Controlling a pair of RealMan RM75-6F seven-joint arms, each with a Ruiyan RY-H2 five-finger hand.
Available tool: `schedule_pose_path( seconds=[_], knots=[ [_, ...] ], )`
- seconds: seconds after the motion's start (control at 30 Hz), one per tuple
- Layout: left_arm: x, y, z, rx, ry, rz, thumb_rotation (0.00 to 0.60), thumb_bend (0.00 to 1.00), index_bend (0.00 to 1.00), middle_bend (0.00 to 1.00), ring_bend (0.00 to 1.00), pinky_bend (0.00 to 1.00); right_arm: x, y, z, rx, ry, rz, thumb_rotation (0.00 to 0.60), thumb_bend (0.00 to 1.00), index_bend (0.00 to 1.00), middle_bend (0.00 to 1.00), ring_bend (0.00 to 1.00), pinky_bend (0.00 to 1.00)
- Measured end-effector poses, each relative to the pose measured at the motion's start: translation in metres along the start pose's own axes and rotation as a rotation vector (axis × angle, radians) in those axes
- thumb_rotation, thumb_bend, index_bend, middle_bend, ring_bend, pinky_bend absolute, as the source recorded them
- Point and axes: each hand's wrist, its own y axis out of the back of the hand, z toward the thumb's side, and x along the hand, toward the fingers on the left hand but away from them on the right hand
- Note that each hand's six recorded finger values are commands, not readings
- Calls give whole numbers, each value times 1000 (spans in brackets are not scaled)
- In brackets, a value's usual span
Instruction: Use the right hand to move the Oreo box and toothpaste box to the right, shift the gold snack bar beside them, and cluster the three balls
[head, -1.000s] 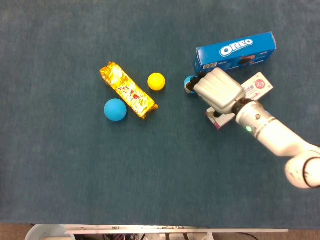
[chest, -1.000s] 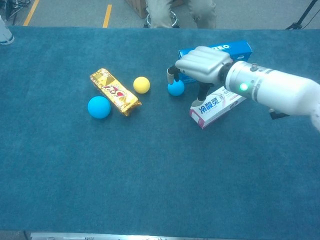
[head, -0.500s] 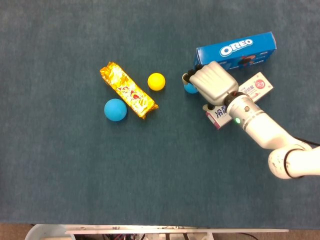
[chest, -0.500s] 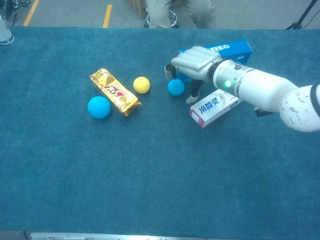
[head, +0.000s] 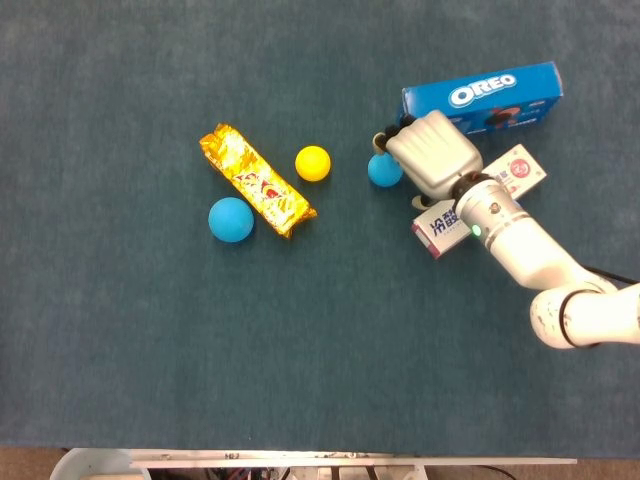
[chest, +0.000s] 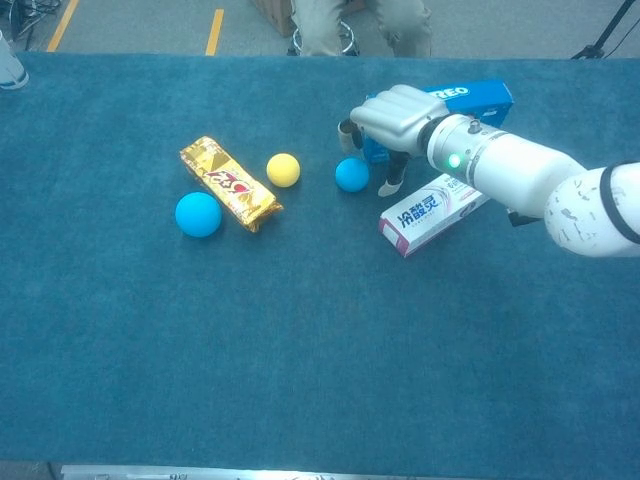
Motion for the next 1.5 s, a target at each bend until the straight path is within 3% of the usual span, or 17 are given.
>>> schedule_pose_path(
  seconds=[0.2,0.53,1.23,1.5],
  knots=[
    [2,-1,0,0,-3,-2,600,206,229,240,90,101,-2,2,-10,0,-32,-11,600,0,334,369,279,532],
    [0,0,-3,-2,9,1,600,206,229,240,90,101,-8,5,10,15,1,-21,600,0,334,369,279,532],
    [-4,1,-10,-2,29,1,600,206,229,240,90,101,-30,-8,21,36,-39,23,600,15,336,387,318,591],
    [-6,1,-12,-5,35,1,600,206,229,240,90,101,-34,-8,24,55,-51,14,600,54,413,422,360,634]
  ],
)
